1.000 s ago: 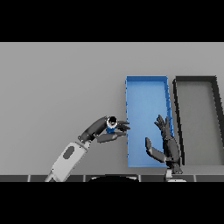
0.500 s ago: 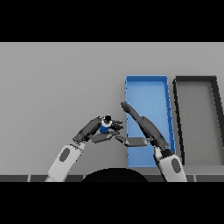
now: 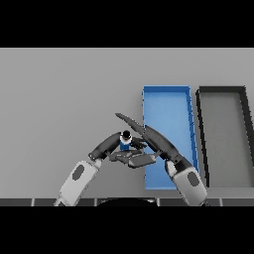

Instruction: Pick up the blue pipe and place it into the blue bin.

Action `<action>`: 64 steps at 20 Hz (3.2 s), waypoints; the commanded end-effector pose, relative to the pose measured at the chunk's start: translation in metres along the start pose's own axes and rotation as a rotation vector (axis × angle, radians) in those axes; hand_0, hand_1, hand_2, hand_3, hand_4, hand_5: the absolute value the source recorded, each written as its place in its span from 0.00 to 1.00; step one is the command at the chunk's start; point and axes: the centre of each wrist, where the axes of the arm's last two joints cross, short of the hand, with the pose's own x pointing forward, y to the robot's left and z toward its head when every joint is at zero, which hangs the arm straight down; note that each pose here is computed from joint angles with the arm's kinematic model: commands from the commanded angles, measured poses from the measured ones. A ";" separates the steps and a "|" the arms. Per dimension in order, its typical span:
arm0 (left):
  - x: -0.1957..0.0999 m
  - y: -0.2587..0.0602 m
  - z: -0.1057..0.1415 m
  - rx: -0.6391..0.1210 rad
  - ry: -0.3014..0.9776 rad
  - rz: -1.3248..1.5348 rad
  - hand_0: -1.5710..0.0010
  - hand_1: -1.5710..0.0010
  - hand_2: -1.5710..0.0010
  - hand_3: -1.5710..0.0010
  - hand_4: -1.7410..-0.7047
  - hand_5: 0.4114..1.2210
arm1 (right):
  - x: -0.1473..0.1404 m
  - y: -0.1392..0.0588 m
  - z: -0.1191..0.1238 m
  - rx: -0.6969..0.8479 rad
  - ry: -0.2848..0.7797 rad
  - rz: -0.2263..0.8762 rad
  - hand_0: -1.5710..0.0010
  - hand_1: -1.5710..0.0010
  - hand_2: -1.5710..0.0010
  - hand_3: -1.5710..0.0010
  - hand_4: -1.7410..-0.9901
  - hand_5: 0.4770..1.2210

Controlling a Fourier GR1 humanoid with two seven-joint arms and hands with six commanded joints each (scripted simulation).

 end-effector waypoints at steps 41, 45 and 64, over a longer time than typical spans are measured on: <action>0.003 0.017 0.010 0.001 0.159 -0.096 0.96 0.96 0.96 0.97 0.76 0.16 | 0.000 0.024 -0.047 0.030 -0.078 -0.073 0.00 0.00 0.00 0.00 0.00 1.00; -0.003 0.013 0.014 0.000 0.174 -0.094 0.98 0.98 0.99 0.99 0.79 0.09 | 0.012 0.019 -0.049 0.033 -0.118 -0.167 0.00 0.00 0.00 0.00 0.00 1.00; -0.001 0.018 0.015 -0.002 0.196 -0.125 1.00 1.00 1.00 1.00 0.83 0.00 | 0.074 -0.162 -0.019 -0.499 -0.091 -0.165 0.00 0.00 0.00 0.00 0.00 1.00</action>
